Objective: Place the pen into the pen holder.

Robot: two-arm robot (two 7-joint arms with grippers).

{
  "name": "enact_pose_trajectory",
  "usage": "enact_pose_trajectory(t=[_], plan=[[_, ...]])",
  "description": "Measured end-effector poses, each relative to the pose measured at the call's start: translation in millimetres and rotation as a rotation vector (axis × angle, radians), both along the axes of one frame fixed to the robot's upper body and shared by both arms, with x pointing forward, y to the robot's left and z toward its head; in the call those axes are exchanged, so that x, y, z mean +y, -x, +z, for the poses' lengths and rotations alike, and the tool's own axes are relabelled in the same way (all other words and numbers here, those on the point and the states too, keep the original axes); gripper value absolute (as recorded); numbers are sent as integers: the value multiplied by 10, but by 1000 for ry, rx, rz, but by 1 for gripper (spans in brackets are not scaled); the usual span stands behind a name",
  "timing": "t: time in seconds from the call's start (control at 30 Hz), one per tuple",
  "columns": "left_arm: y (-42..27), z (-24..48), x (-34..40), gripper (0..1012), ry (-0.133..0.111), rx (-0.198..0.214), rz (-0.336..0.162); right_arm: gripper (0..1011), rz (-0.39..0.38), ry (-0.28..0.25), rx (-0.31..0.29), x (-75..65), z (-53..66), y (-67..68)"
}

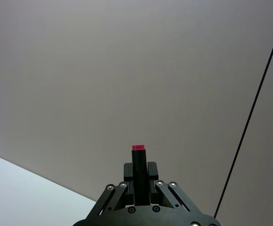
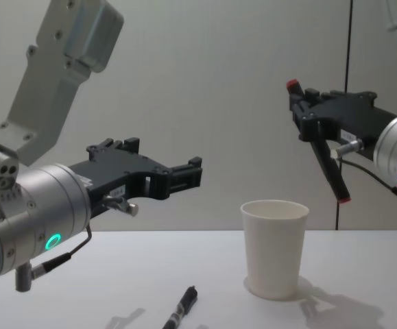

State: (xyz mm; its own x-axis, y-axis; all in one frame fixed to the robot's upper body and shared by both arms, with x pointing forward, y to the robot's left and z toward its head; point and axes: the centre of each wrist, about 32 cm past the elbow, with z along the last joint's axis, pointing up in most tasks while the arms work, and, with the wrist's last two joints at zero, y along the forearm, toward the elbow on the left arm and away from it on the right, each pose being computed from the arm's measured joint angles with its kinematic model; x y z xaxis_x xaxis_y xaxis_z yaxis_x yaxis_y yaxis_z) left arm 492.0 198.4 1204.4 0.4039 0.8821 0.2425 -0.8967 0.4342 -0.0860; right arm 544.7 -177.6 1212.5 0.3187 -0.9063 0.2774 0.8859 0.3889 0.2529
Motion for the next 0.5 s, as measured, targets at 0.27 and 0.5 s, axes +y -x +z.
enact_pose_trajectory(t=[0.27, 0.5], plan=[[0, 0, 0, 1000, 0, 0, 0, 165, 12, -24, -32, 40, -66, -48], [0, 0, 0, 1000, 0, 0, 0, 165, 25, -55, -55, 78, -134, -102]])
